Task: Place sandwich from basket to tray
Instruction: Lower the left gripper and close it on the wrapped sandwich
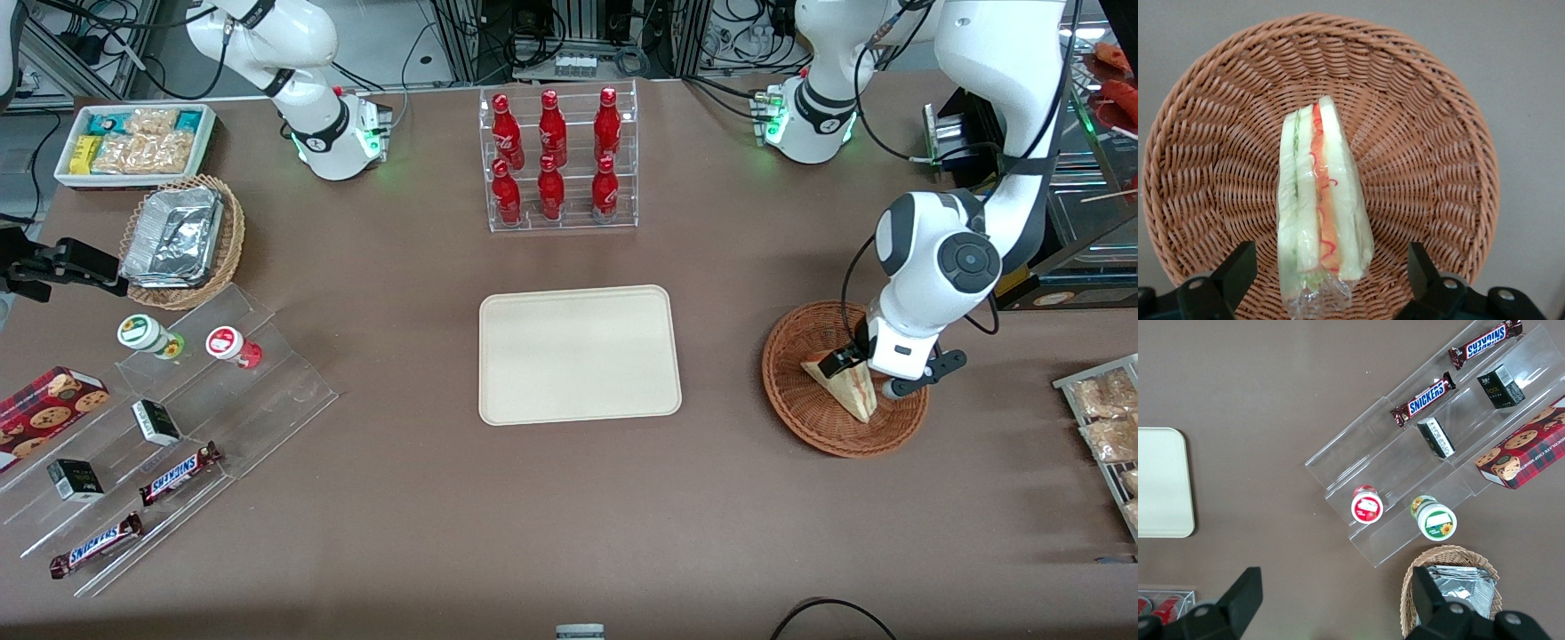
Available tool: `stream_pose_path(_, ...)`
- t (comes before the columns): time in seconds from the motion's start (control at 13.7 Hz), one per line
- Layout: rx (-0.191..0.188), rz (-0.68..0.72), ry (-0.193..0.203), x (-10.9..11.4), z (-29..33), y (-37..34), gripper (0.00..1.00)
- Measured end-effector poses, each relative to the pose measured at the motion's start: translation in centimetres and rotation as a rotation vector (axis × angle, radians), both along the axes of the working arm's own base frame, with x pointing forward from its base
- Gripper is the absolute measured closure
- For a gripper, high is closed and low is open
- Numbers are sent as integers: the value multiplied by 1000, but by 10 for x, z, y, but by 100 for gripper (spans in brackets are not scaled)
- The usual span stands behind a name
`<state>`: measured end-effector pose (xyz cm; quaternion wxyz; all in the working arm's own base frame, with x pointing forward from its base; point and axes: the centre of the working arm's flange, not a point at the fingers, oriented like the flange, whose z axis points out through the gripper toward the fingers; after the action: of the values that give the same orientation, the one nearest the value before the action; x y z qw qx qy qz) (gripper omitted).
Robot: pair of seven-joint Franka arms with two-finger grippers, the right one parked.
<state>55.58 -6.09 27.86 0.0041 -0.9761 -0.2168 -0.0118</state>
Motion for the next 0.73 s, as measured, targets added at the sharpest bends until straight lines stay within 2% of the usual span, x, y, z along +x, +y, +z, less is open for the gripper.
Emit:
stream_pose_path(0.51,3,7,19,-1,-21,4,0)
stream_pose_path(0.66,3,7,21,-1,-28,4,4)
stream_pose_path(0.73,3,8,22,-1,-30,4,15)
